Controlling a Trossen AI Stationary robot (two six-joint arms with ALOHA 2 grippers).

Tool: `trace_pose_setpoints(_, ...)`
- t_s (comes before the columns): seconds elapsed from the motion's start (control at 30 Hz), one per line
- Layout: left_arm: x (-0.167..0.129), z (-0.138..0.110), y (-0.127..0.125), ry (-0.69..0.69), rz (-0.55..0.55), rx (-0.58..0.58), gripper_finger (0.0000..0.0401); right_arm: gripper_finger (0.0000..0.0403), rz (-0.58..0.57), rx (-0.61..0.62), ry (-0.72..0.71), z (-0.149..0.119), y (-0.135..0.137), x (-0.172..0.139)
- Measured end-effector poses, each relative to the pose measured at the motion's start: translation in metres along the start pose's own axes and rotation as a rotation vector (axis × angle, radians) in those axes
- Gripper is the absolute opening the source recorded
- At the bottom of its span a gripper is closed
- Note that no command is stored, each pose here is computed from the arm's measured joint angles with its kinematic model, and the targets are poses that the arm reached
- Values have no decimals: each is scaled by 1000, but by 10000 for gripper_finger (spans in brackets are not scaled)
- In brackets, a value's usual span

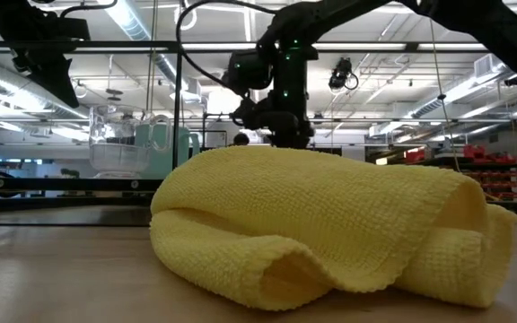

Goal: Stack small to large cups/mugs on shelf
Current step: Put the dark blue on the shelf

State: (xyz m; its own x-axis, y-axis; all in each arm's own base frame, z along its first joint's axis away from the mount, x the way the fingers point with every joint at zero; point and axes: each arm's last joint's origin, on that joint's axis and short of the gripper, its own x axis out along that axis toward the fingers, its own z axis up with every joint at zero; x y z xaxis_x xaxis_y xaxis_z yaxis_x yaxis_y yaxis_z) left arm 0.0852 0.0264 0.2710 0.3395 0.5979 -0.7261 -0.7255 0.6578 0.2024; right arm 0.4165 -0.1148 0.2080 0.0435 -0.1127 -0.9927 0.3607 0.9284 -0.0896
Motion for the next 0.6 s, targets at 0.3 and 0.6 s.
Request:
trace_pose_setpoints(0.3,0,0,0,0,0,0,19,45,18,31,-10,1,-14,-4)
trace_pose_setpoints(0.6,0,0,0,0,0,0,14,52,78,99,-203,-16,-13,-79)
